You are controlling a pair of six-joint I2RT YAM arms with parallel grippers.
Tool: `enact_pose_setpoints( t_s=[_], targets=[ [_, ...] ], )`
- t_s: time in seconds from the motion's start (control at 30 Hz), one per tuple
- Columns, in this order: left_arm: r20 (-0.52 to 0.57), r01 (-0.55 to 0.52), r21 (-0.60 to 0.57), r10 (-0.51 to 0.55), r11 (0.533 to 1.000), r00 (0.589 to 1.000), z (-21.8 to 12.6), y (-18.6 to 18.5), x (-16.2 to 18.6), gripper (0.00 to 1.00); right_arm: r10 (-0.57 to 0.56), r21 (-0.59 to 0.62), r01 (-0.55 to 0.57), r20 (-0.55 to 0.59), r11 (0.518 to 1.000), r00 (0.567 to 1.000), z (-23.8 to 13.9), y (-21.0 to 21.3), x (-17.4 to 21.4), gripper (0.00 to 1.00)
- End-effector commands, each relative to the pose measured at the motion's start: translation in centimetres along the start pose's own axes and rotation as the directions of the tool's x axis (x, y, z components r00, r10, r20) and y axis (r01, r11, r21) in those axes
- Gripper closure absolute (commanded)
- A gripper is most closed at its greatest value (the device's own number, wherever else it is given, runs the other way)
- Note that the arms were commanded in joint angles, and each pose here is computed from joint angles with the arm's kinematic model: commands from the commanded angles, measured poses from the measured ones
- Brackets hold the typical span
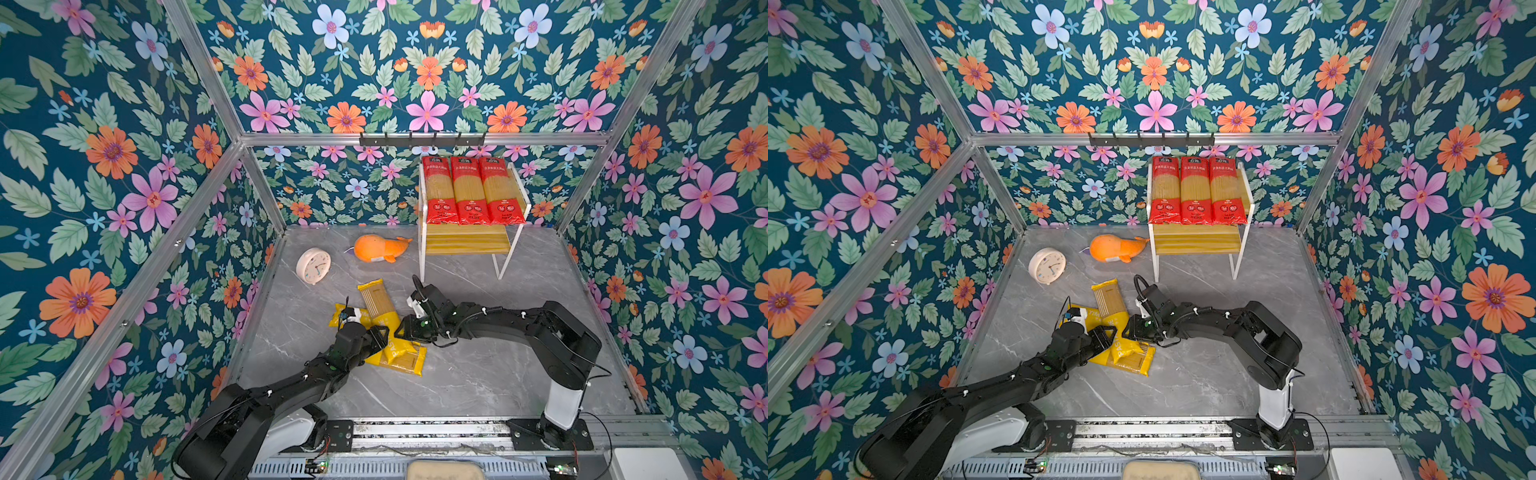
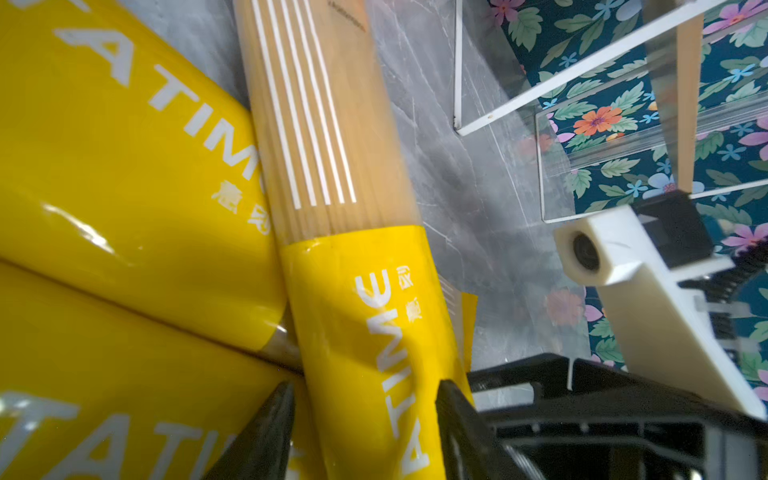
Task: Place and organize the pasta boxes and bags onto the shelf
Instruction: 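Grasp the yellow PASTATIME bag's end with the right gripper while the left holds it, then lift the yellow bag upright with the right gripper while the left gripper steadies it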
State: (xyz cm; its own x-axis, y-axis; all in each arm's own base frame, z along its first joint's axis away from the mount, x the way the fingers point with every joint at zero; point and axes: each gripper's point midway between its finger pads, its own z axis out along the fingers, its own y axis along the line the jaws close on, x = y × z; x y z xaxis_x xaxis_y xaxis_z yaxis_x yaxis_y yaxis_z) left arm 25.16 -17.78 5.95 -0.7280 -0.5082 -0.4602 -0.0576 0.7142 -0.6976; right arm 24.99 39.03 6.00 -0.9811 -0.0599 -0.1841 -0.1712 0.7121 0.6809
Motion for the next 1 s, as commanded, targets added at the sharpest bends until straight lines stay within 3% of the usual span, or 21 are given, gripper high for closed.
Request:
enact_pose_setpoints(
  t_s=[0.0,0.13,0.23,0.4,0.6,0.8,0.97],
  targets=[
    [0.033,0.001,0.013,-0.001,1.0,0.999,-0.3,-0.2,-0.5,0.48,-0.009,-0.082,0.004,-0.071,0.997,0.997,0.0,2.2,2.5,0.52],
    [0.028,0.002,0.01,-0.002,1.0,1.0,-0.7,0.2,-0.2,0.54,0.086,-0.175,-0.094,-0.052,0.98,0.995,-1.4,1.8,3.0,0.51],
    [0.01,0.021,0.03,-0.021,0.999,1.0,-0.7,0.2,0.4,0.59,0.139,-0.18,-0.142,-0.029,0.973,0.99,-1.7,0.3,2.0,0.49],
    [-0.018,0.042,0.063,-0.041,0.997,0.999,-0.6,-0.2,1.5,0.69,0.159,-0.183,-0.158,-0.009,0.97,0.987,-1.2,-0.1,0.7,0.48],
    [0.003,0.046,0.051,-0.046,0.998,0.999,-0.8,0.2,1.4,0.74,0.157,-0.195,-0.154,0.0,0.969,0.988,-0.1,0.3,-0.8,0.48],
    [-0.019,0.046,0.077,-0.045,0.996,0.999,-0.5,-0.6,1.8,0.76,0.145,-0.352,-0.154,-0.054,0.923,0.988,0.7,2.7,-0.5,0.58],
    [-0.036,0.054,0.094,-0.051,0.994,0.998,-0.3,-0.8,2.4,0.77,0.127,-0.383,-0.123,-0.013,0.916,0.992,0.2,2.7,-0.7,0.75]
  ],
)
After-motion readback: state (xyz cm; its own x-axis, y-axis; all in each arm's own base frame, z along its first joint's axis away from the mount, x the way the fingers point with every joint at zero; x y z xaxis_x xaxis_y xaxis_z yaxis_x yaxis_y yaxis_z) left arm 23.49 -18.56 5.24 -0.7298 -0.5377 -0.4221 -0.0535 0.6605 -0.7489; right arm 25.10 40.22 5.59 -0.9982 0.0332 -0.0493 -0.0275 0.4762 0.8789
